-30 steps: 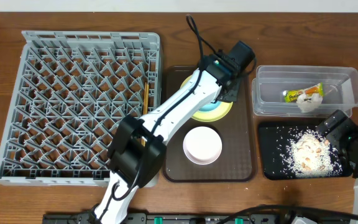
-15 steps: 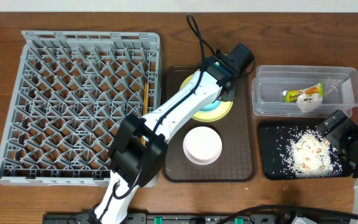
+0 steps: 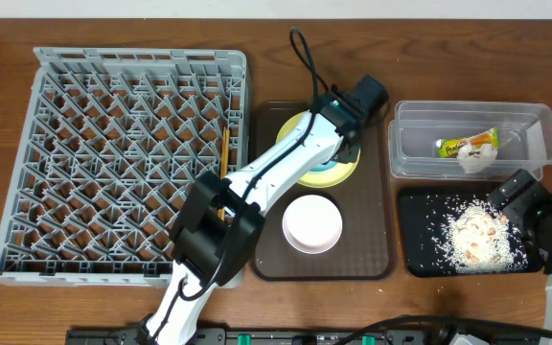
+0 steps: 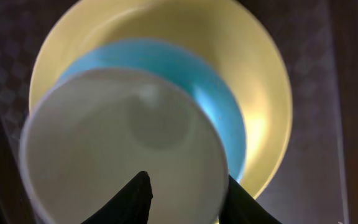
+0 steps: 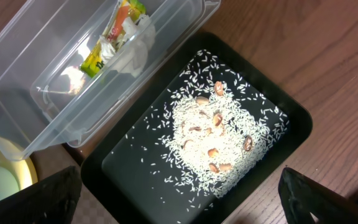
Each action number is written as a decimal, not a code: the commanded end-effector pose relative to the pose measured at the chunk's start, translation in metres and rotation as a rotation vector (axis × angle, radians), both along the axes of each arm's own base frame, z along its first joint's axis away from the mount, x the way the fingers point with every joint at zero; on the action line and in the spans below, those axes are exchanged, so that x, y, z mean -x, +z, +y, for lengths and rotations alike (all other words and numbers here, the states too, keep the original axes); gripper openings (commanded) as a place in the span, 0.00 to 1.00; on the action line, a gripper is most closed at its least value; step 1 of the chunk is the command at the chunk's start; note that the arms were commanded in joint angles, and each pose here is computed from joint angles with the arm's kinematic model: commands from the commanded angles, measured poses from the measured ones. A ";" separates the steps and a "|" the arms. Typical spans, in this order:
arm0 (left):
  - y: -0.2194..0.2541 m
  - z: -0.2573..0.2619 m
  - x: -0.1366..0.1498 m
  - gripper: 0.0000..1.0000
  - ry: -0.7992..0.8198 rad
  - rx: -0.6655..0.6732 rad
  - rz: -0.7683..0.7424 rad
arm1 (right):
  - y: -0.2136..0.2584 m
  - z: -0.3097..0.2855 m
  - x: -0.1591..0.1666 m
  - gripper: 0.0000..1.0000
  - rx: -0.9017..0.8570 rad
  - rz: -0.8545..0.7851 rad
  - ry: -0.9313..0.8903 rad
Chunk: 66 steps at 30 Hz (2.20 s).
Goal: Sort waste into correct bins and load items into the dishwasher
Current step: 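Grasp the white cup from the blue bowl with the left gripper, then lift the white cup and carry it over the dish rack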
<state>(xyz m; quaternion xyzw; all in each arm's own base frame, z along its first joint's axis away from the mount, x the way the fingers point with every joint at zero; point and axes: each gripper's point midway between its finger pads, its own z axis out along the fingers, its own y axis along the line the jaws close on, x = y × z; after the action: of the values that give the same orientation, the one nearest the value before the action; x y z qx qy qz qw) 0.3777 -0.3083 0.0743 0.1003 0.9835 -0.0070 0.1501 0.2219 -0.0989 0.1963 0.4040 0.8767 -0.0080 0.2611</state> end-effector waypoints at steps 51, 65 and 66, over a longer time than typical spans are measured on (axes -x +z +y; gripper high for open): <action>0.174 0.187 0.032 0.07 0.014 1.142 0.192 | 0.004 -0.003 0.000 0.99 0.015 -0.005 0.001; 0.109 0.215 0.070 0.08 0.175 1.237 0.323 | 0.004 -0.003 0.000 0.99 0.015 -0.005 0.001; 0.107 0.214 0.073 0.08 0.172 1.237 0.327 | 0.004 -0.003 0.000 0.99 0.015 -0.005 0.001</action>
<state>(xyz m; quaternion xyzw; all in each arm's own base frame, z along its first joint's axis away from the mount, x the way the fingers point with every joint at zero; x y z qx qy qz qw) 0.3115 -0.0940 0.1849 -0.0923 0.8242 -0.5580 0.0271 0.2219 -0.0988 0.1961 0.4040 0.8767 -0.0078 0.2609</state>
